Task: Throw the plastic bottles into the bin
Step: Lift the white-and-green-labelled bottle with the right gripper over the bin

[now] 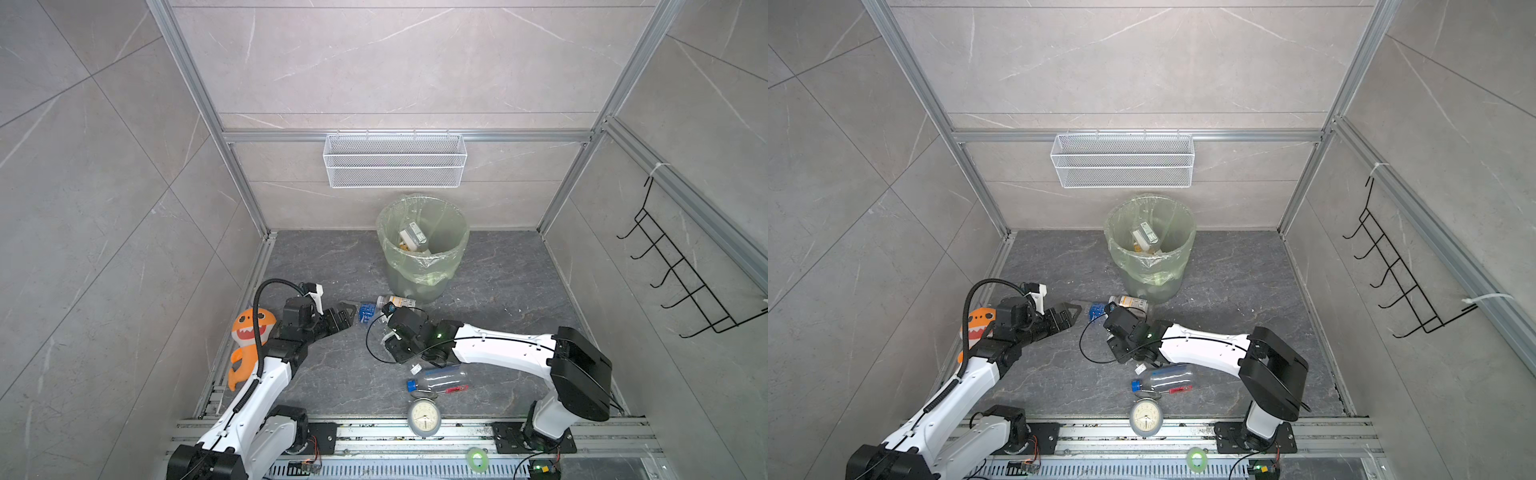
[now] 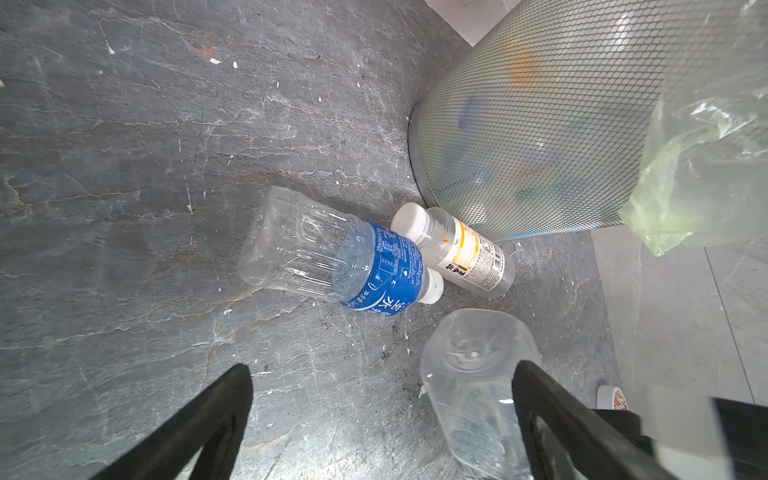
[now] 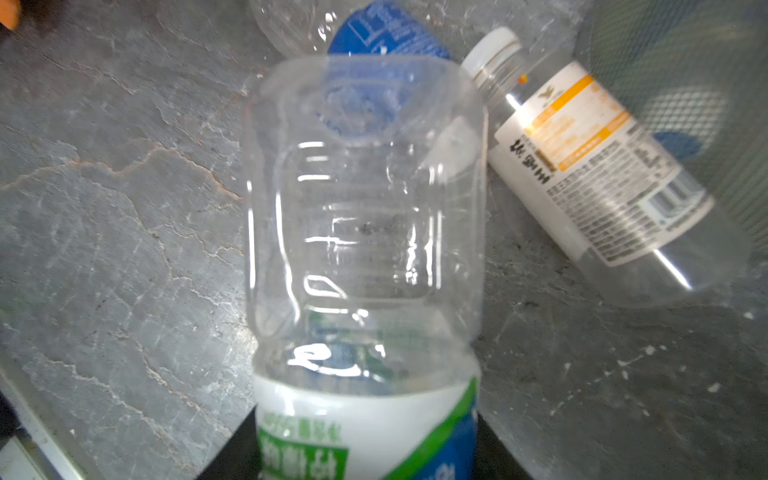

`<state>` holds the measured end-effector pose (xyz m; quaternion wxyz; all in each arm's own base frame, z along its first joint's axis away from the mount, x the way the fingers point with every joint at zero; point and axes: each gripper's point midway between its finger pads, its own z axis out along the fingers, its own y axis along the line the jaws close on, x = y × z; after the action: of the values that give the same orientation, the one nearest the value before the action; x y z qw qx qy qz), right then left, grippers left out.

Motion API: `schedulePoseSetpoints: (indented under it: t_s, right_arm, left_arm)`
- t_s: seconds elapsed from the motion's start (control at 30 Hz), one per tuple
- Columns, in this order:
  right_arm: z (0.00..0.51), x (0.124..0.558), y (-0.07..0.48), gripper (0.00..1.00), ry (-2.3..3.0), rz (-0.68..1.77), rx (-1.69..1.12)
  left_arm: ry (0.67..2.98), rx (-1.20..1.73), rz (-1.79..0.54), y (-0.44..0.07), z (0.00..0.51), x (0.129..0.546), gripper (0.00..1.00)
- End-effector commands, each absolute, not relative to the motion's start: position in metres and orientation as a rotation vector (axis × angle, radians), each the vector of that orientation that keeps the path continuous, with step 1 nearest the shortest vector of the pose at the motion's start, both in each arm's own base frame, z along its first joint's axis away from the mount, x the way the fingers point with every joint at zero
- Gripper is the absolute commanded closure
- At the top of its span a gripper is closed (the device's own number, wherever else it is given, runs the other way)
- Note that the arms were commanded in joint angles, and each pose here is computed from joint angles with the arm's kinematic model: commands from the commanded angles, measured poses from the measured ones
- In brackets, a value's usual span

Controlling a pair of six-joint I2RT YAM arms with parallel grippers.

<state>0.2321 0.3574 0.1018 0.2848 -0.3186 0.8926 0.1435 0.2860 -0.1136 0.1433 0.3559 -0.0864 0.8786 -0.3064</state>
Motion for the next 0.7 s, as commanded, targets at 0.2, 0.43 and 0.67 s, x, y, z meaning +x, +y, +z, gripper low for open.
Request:
schedulePoseSetpoints:
  t_s: [0.2, 0.43, 0.67]
  right_arm:
    - [0.142, 0.227, 0.346, 0.44, 2.230, 0.446, -0.830]
    - [0.162, 0.220, 0.328, 0.44, 2.148, 0.486, -0.774]
    - [0.174, 0.218, 0.309, 0.44, 2.095, 0.483, -0.713]
  left_arm:
    - [2.248, -0.191, -0.832, -0.119, 0.149, 0.288, 0.00]
    - [2.239, -0.132, -0.833, -0.127, 0.153, 0.285, 0.00]
    - [2.260, -0.054, -0.788, -0.142, 0.150, 0.282, 0.00]
